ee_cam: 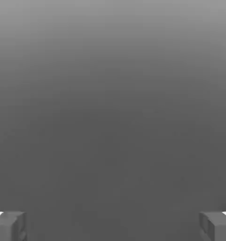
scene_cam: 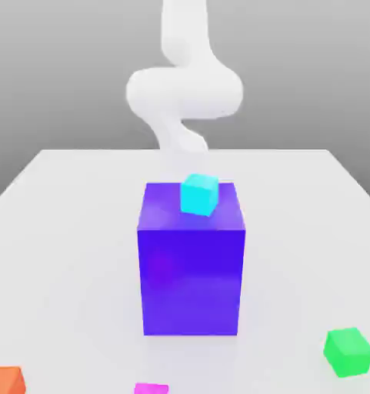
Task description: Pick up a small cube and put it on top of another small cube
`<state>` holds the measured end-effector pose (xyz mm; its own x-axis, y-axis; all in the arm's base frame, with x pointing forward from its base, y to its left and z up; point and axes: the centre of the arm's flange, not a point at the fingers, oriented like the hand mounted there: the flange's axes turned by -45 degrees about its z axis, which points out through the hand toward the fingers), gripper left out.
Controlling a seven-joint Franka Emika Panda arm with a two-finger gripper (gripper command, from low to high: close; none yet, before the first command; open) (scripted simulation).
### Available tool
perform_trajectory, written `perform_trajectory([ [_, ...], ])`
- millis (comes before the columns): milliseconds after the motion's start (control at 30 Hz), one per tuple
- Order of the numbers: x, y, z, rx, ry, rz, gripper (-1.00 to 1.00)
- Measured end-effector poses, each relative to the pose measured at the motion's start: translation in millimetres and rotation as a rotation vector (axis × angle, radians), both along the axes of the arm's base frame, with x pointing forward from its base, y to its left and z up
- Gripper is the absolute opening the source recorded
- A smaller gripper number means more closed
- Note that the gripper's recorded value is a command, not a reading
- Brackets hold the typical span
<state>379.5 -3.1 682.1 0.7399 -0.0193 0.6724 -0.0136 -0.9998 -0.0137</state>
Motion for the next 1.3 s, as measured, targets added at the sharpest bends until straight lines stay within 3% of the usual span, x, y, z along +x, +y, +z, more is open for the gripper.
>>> perform_trajectory([
  [267,91,-11,-111,0.012,0.202,-0.013,0.00],
  [533,147,-23,-242,0.020,0.399,-0.030,0.00],
  [967,158,-43,-477,0.024,0.717,-0.062,0.00],
  [1100,156,-44,-537,0.024,0.736,-0.064,0.00],
  [1133,155,-44,-548,0.024,0.737,-0.064,-1.00],
  [1300,155,-44,-548,0.024,0.737,-0.064,-1.00],
])
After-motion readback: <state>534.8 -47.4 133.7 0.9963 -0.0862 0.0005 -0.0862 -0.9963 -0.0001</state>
